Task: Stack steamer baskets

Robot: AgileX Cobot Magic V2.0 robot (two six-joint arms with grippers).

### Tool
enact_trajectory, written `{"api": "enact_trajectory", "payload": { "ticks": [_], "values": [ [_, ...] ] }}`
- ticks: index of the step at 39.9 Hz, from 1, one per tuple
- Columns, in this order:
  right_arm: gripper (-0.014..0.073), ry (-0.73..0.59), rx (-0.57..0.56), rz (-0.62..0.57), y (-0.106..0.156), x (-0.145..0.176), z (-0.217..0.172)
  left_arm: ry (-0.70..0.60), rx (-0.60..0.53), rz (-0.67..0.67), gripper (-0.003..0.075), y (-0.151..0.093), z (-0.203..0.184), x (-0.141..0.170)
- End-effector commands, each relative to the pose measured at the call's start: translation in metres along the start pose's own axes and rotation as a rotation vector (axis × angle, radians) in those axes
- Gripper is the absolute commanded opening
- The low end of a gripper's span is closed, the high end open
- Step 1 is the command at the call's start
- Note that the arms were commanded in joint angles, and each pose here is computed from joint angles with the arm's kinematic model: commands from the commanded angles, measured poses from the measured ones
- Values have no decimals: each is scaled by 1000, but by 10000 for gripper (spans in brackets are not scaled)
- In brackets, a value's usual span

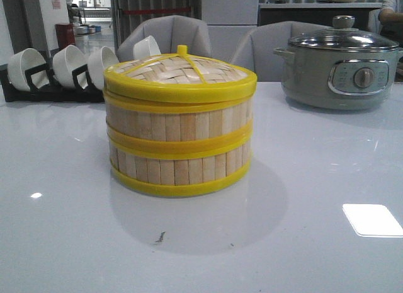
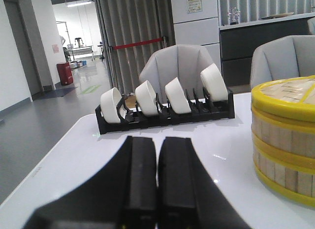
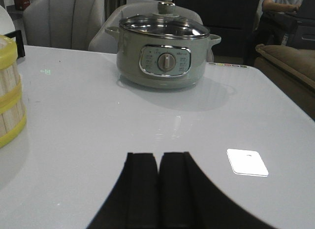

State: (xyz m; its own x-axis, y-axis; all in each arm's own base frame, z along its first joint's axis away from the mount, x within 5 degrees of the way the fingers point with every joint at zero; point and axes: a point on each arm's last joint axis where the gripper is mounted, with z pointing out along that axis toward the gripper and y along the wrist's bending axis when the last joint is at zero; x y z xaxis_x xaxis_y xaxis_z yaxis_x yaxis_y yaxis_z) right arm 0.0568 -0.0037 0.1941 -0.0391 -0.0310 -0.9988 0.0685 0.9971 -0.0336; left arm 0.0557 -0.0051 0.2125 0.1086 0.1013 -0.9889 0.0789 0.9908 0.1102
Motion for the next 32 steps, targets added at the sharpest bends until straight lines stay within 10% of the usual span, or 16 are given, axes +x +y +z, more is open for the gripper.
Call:
{"api": "enact_trajectory", "payload": {
  "ticks": [1, 32],
  "values": [
    [29, -103, 15, -12, -1, -12, -3, -97, -2, -15, 85, 0, -1, -9],
    [29, -188, 23, 3, -2, -20, -4, -97, -2, -15, 85, 0, -1, -9]
  ]
}}
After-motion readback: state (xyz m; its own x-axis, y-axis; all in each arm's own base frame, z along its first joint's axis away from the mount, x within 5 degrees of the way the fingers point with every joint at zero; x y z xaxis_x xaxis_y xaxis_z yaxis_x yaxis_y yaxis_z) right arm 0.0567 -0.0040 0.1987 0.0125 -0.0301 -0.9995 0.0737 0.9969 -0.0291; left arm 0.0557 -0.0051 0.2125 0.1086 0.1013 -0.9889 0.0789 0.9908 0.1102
